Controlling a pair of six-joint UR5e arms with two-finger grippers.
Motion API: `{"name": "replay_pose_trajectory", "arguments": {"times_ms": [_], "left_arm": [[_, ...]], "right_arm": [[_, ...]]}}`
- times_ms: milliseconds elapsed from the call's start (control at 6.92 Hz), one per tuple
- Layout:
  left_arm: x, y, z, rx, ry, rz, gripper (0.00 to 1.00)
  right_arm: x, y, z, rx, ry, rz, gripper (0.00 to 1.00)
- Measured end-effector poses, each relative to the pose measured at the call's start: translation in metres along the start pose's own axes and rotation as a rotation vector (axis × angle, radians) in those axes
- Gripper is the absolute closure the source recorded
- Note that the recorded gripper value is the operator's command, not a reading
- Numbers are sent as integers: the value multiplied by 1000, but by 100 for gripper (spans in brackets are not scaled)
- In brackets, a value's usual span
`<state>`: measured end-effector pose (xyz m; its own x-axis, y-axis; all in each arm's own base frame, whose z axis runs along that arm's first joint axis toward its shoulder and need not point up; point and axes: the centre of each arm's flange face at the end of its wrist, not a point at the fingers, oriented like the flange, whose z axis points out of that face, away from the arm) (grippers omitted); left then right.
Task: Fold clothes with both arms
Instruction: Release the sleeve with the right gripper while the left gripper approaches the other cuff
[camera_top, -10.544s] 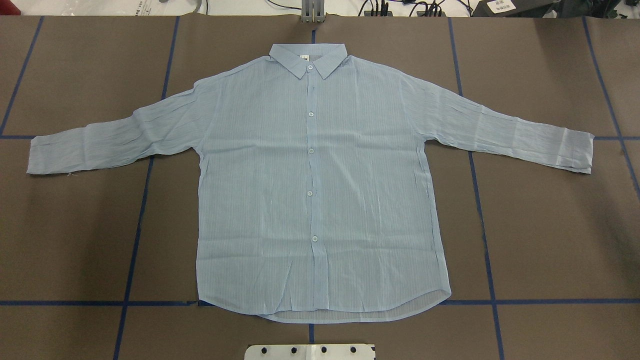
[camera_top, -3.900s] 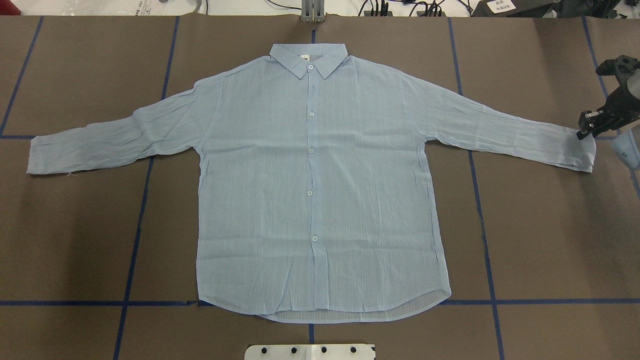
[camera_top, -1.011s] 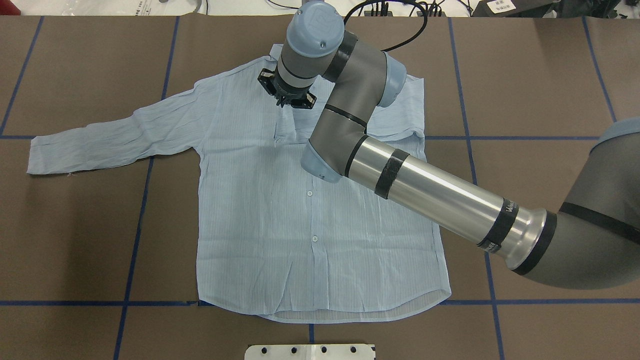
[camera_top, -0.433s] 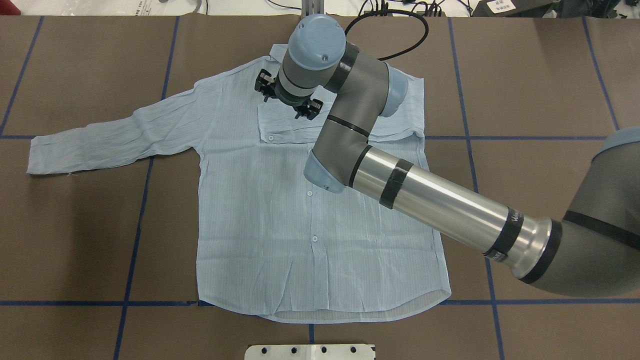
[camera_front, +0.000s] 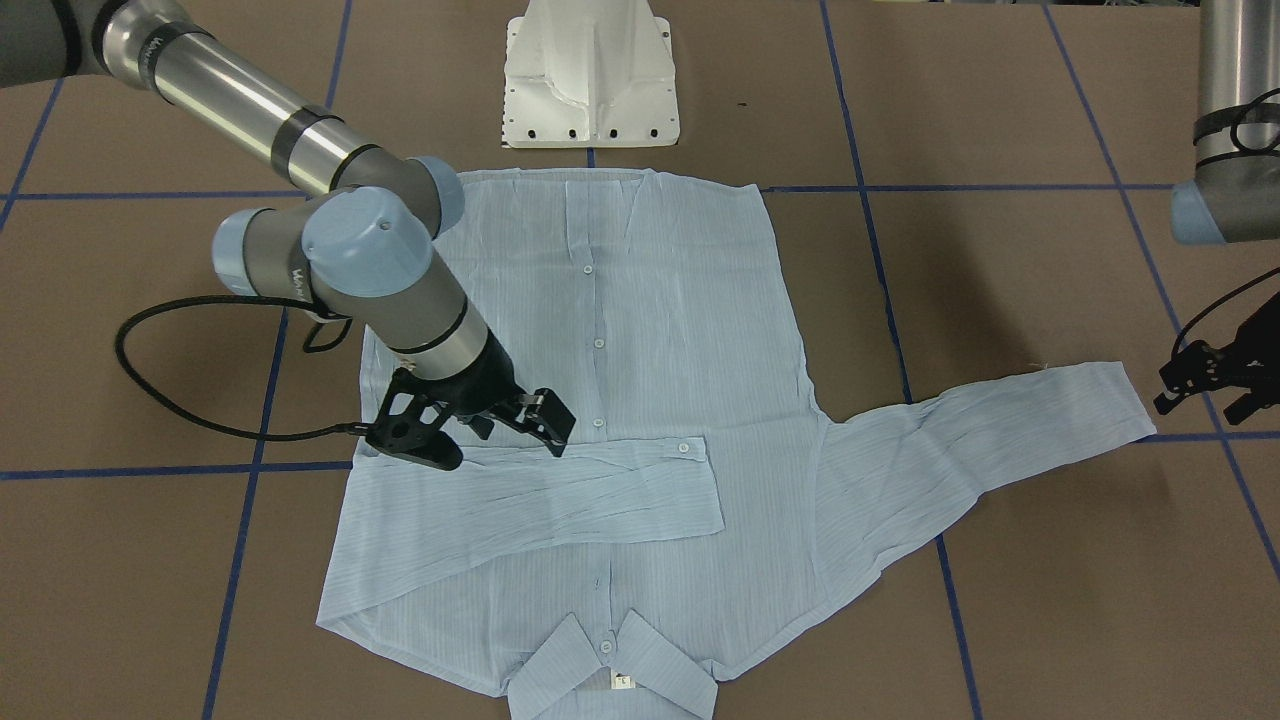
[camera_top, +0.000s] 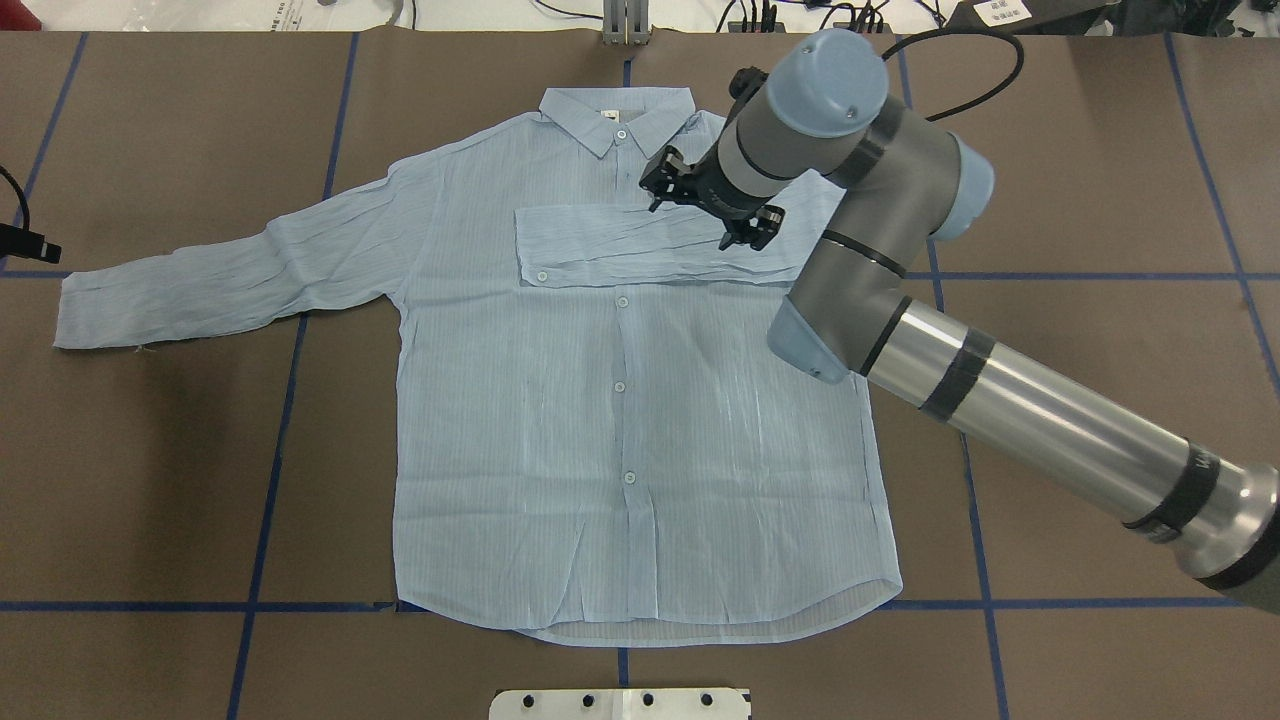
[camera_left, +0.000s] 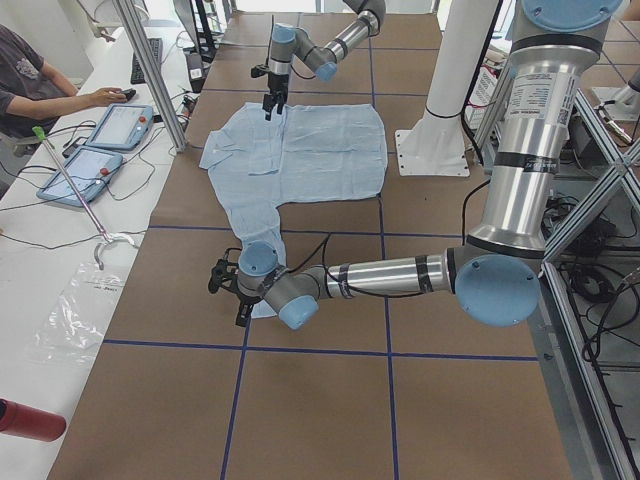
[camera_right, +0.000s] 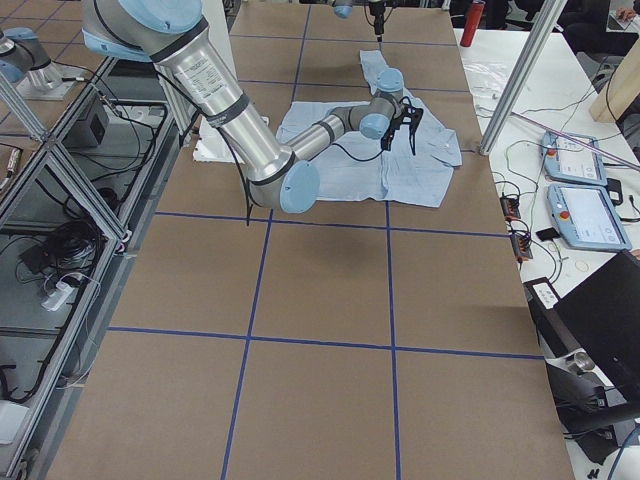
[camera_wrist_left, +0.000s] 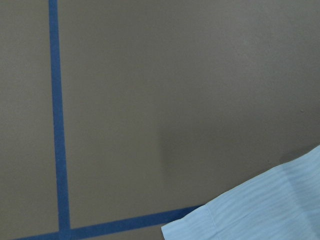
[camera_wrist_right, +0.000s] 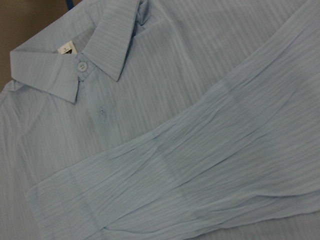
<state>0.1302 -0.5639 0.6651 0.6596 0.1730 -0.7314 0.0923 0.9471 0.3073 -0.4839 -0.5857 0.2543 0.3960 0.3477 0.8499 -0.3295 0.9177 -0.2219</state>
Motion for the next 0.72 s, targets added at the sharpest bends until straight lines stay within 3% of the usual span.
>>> {"name": "replay_pose_trajectory", "arguments": {"times_ms": [289, 722], "left_arm": [[12, 2, 19, -23, -7, 9, 18], [17, 4, 33, -44, -8, 12, 18]], "right_arm": [[70, -19, -24, -20, 17, -15, 0], [103, -22, -30, -25, 33, -24, 0]]}}
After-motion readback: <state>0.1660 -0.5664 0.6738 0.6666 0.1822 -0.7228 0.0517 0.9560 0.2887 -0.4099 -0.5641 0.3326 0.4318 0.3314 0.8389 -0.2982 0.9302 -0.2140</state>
